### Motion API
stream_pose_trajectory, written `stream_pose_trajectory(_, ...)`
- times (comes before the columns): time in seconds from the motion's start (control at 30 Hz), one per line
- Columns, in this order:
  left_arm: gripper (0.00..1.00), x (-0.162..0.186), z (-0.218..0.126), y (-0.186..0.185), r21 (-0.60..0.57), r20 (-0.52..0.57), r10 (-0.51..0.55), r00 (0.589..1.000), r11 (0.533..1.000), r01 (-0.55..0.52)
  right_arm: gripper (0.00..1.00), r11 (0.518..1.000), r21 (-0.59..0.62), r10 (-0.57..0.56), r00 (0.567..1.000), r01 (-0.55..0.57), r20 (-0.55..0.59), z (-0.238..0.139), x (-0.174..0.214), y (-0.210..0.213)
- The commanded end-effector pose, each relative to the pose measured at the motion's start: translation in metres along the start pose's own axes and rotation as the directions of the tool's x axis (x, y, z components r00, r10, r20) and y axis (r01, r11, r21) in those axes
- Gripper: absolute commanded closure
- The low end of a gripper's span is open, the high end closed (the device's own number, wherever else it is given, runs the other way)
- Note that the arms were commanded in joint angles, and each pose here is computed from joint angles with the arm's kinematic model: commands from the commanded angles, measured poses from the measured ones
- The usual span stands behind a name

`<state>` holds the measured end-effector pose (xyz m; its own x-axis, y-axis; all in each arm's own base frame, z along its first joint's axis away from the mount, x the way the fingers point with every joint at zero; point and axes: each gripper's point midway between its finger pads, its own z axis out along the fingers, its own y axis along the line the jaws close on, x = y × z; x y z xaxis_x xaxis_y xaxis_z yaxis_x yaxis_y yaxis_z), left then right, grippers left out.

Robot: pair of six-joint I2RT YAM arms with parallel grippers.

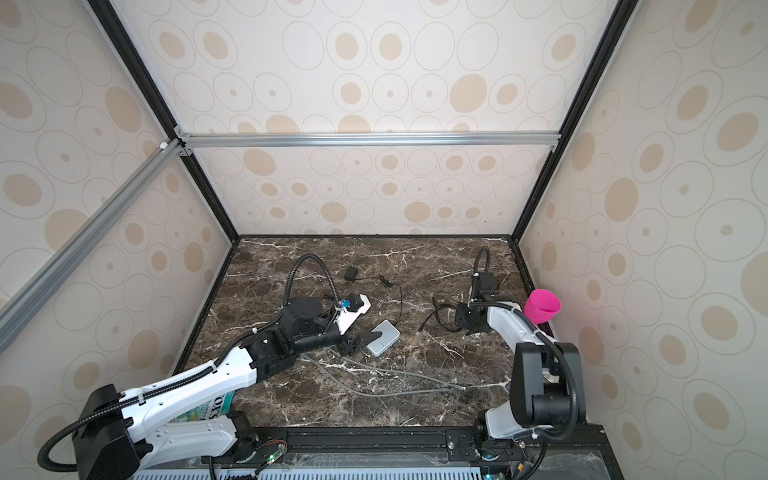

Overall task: Insert the plug into the switch port
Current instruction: 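Hold the coiled cable up with the right gripper while the left lowers beside the router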

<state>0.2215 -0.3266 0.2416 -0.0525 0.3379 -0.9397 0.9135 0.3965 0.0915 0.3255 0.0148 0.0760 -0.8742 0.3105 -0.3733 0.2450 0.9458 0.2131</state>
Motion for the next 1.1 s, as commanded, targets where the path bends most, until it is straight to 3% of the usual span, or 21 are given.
stream_pose_trajectory(0.0,0.36,-0.017,-0.003,-0.013,0.022,0.121,0.371,0.921,0.926,-0.376,1.0,0.987,-0.058,0.149,0.989,-0.15,-0.011,-0.015,0.011,0.011)
stream_pose_trajectory(0.07,0.33,-0.016,-0.01,-0.016,-0.044,0.172,0.525,0.833,0.849,-0.526,1.0,0.976,-0.072,0.205,0.979,-0.206,-0.018,-0.025,0.018,0.016)
stream_pose_trajectory(0.23,0.34,-0.015,-0.011,-0.014,-0.165,0.168,0.717,0.677,0.697,-0.697,1.0,0.931,-0.214,0.286,0.955,-0.297,-0.081,-0.04,0.038,0.043)
stream_pose_trajectory(0.4,0.34,-0.005,0.002,-0.024,-0.162,0.145,0.777,0.612,0.629,-0.76,1.0,0.879,-0.323,0.323,0.936,-0.351,-0.138,-0.052,0.052,0.066)
stream_pose_trajectory(0.5,0.34,0.008,0.011,-0.027,-0.16,0.087,0.828,0.554,0.56,-0.813,1.0,0.859,-0.357,0.328,0.93,-0.367,-0.167,-0.06,0.057,0.074)
stream_pose_trajectory(0.57,0.34,0.012,0.017,-0.023,-0.17,0.048,0.831,0.554,0.554,-0.815,1.0,0.845,-0.383,0.327,0.927,-0.373,-0.183,-0.067,0.058,0.08)
stream_pose_trajectory(0.73,0.38,0.007,0.027,-0.017,-0.187,0.045,0.788,0.615,0.611,-0.769,1.0,0.825,-0.424,0.316,0.927,-0.373,-0.2,-0.082,0.063,0.089)
stream_pose_trajectory(0.93,0.38,0.004,0.027,-0.007,-0.271,0.002,0.825,0.565,0.545,-0.794,1.0,0.804,-0.452,0.303,0.921,-0.386,-0.246,-0.09,0.073,0.095)
stream_pose_trajectory(1.07,0.38,-0.006,0.024,-0.004,-0.326,0.014,0.833,0.554,0.527,-0.785,1.0,0.803,-0.452,0.296,0.919,-0.388,-0.263,-0.093,0.078,0.096)
